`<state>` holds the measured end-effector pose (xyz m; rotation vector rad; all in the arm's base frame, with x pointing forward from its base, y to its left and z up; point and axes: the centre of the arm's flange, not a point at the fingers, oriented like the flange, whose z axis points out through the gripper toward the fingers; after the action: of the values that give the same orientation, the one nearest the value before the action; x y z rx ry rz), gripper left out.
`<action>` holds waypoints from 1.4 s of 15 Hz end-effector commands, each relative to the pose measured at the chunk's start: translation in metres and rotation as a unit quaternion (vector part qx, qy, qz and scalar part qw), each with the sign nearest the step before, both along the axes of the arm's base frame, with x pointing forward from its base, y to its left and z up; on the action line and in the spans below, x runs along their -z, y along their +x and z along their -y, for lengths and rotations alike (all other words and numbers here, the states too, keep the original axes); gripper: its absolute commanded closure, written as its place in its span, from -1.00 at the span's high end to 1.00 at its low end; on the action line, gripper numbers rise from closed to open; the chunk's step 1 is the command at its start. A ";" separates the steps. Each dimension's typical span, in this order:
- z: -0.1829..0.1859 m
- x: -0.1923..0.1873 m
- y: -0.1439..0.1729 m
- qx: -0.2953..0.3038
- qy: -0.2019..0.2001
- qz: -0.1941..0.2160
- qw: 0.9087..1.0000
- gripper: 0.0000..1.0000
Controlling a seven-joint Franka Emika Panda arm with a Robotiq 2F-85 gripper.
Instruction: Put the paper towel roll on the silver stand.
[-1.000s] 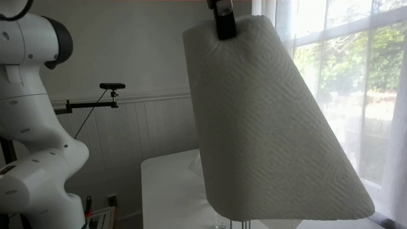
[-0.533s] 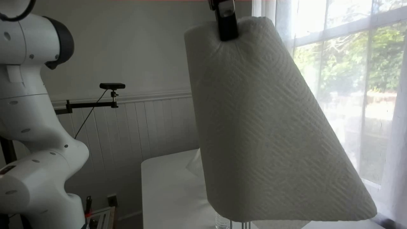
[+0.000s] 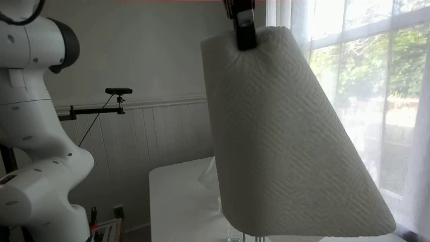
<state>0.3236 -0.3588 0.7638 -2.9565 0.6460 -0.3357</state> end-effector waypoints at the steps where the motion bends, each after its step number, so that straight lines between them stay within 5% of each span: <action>1: -0.019 0.017 0.020 0.003 -0.016 0.001 1.000 -0.94; 8: -0.052 0.039 0.051 0.002 -0.025 -0.047 0.999 -0.94; 21: -0.055 0.017 0.033 -0.007 -0.019 -0.019 1.000 -0.94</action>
<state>0.3753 -0.3131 0.7320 -3.0153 0.6527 -0.2446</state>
